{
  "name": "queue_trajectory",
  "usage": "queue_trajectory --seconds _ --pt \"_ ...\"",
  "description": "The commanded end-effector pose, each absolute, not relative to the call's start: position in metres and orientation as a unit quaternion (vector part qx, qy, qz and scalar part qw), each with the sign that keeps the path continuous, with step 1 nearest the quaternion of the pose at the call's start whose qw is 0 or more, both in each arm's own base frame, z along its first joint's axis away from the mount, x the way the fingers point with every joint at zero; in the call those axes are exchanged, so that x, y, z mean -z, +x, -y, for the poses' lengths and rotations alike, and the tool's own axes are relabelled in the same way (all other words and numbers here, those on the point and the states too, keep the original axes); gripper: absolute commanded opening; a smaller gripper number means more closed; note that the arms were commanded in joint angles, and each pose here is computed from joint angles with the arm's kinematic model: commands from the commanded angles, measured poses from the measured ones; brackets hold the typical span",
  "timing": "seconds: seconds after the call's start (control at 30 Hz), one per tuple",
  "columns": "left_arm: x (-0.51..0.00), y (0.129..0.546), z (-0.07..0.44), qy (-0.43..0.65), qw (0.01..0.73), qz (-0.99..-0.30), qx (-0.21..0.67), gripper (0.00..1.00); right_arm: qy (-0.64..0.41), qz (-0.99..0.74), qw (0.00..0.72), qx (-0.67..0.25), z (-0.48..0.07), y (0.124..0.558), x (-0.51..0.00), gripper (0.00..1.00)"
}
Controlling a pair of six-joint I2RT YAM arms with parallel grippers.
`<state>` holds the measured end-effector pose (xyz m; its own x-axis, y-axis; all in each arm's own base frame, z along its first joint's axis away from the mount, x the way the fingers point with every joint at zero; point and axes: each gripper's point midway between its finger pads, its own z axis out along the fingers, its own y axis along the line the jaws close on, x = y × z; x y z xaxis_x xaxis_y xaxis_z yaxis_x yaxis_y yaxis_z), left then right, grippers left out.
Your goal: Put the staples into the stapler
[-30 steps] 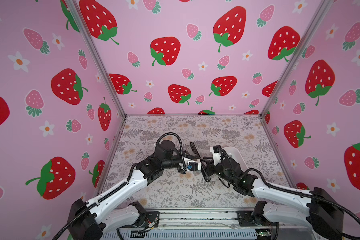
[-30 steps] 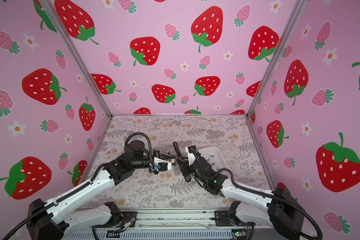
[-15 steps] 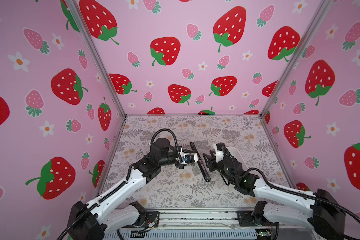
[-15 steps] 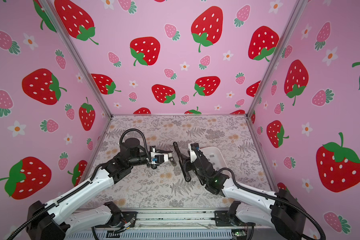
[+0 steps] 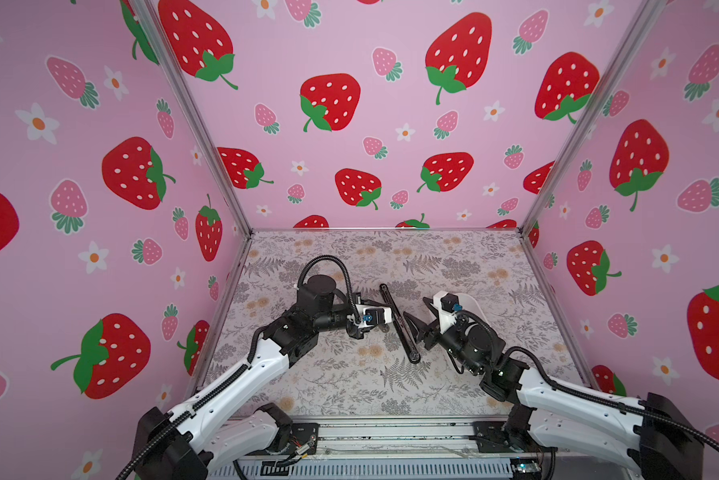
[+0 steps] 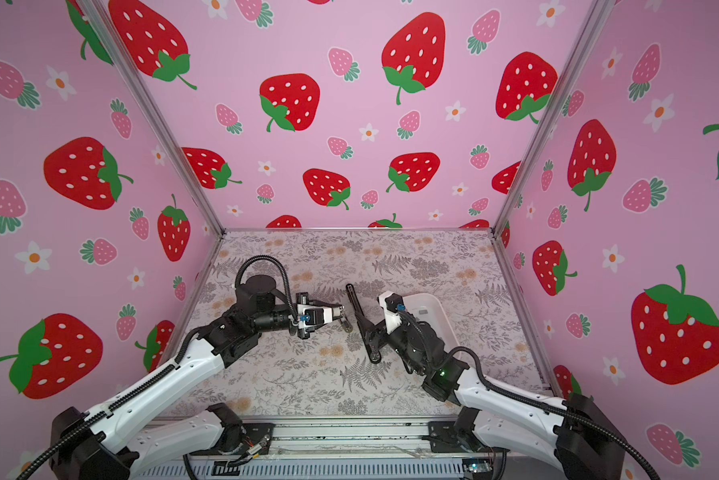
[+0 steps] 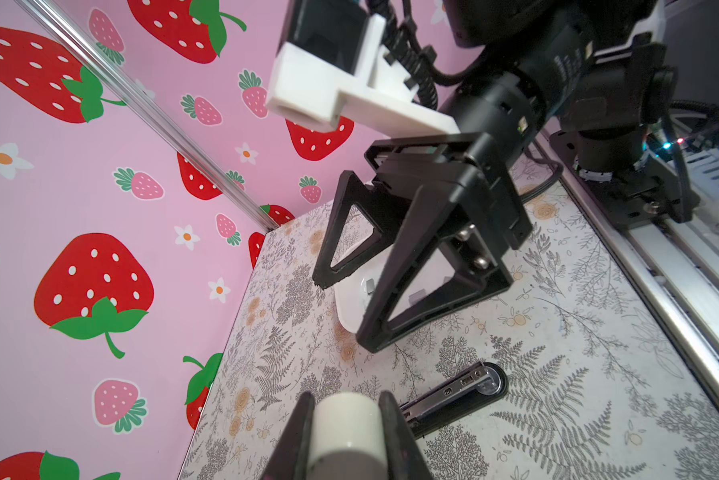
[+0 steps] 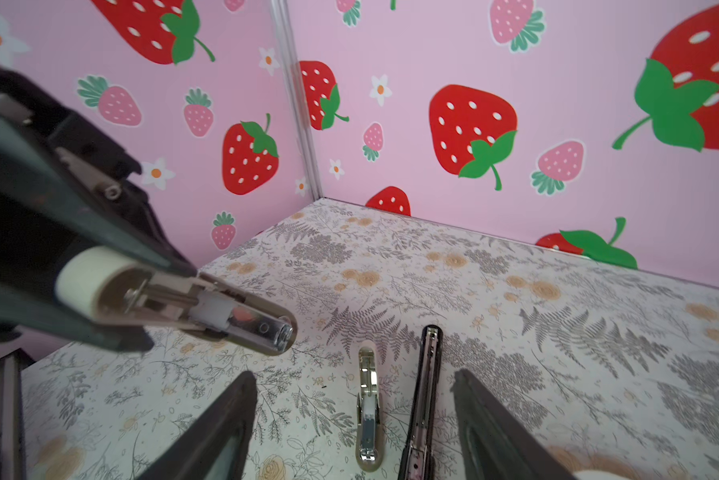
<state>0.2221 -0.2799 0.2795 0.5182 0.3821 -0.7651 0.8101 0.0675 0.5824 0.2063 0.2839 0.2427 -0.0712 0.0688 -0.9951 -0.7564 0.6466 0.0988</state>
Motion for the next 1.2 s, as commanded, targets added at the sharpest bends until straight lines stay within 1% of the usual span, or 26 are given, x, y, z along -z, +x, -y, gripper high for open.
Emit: queue_trajectory --seconds 0.0,0.2,0.4,0.53,0.8,0.93,1.17 --pt "-0.306 0.208 0.282 0.668 0.581 -0.417 0.205 0.0 -0.303 -0.556 0.685 -0.36 -0.284 0.181 -0.272 0.79" --pt "-0.306 0.19 0.281 0.7 0.545 -0.401 0.229 0.0 -0.366 -0.532 0.678 -0.351 -0.304 0.172 -0.258 0.81" --pt "-0.306 0.178 0.276 0.722 0.519 -0.392 0.236 0.0 -0.388 -0.531 0.671 -0.344 -0.313 0.171 -0.245 0.84" --pt "-0.304 0.173 0.276 0.731 0.498 -0.391 0.253 0.0 -0.437 -0.51 0.644 -0.365 -0.328 0.156 -0.234 0.85" --pt "-0.305 0.175 0.271 0.73 0.492 -0.388 0.273 0.0 -0.498 -0.523 0.594 -0.354 -0.351 0.152 -0.2 0.86" --pt "-0.303 0.173 0.271 0.734 0.481 -0.385 0.285 0.0 -0.512 -0.509 0.588 -0.364 -0.352 0.144 -0.2 0.86" --pt "-0.302 0.168 0.275 0.732 0.474 -0.377 0.312 0.0 -0.501 -0.488 0.616 -0.363 -0.338 0.138 -0.217 0.86"
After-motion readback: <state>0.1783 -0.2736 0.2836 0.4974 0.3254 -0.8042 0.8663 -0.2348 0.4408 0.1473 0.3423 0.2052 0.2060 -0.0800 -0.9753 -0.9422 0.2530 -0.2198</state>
